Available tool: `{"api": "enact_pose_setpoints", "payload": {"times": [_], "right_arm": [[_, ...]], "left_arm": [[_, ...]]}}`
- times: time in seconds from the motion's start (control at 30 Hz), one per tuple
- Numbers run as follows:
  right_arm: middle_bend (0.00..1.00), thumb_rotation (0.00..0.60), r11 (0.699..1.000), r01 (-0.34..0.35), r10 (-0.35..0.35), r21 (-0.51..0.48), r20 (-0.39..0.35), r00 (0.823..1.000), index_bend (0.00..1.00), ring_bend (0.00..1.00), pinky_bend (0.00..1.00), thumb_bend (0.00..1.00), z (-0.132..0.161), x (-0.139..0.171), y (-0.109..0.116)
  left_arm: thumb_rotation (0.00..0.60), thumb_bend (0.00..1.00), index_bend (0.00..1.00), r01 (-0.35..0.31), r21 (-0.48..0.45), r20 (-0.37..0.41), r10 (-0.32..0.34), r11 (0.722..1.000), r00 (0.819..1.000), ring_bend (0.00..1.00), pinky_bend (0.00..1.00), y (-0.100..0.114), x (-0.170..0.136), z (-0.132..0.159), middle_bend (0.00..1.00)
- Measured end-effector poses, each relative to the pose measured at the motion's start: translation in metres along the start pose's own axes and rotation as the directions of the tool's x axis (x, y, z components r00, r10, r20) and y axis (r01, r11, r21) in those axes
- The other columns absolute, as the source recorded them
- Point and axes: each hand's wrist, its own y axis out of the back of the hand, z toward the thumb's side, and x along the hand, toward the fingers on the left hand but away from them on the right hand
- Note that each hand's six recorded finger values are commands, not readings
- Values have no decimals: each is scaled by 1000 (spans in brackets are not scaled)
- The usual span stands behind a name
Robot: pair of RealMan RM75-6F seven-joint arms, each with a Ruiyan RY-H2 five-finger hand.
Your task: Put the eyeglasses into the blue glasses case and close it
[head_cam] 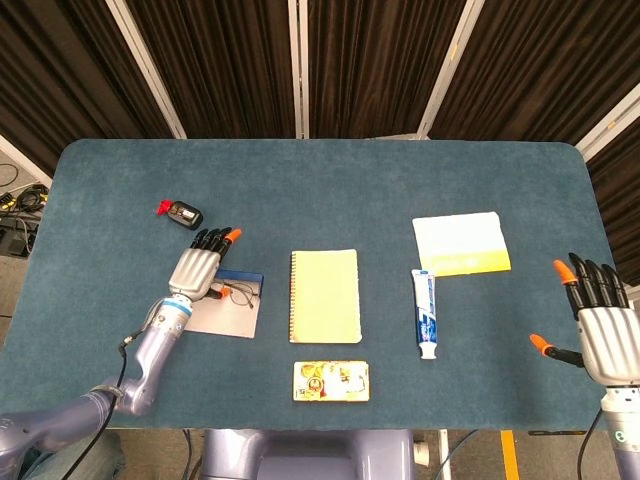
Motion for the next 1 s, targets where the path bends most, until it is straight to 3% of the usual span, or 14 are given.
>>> {"api": "enact_pose_setpoints", "payload": {"times": [0.63, 0.83, 1.0], "right_arm": [[0, 600, 1000, 4, -4, 0, 4, 1000, 0, 0, 0, 0, -1, 0, 1], [0, 600, 1000, 8, -8, -6, -3, 1000, 1, 0, 0, 0, 0, 2, 2], [0, 600, 1000, 13, -13, -17, -15, 1000, 3, 0, 0, 0, 3, 4, 5]], "left_arm": [[600, 198, 0, -18, -17, -12, 18, 1000, 1000, 0, 0, 8, 0, -6, 0], [600, 198, 0, -28, -25, 1, 28, 999, 1000, 0, 0, 15, -12, -9, 0], [600, 198, 2, -26, -17, 52, 27, 1000, 998, 0, 0, 21, -40, -11, 0]]}}
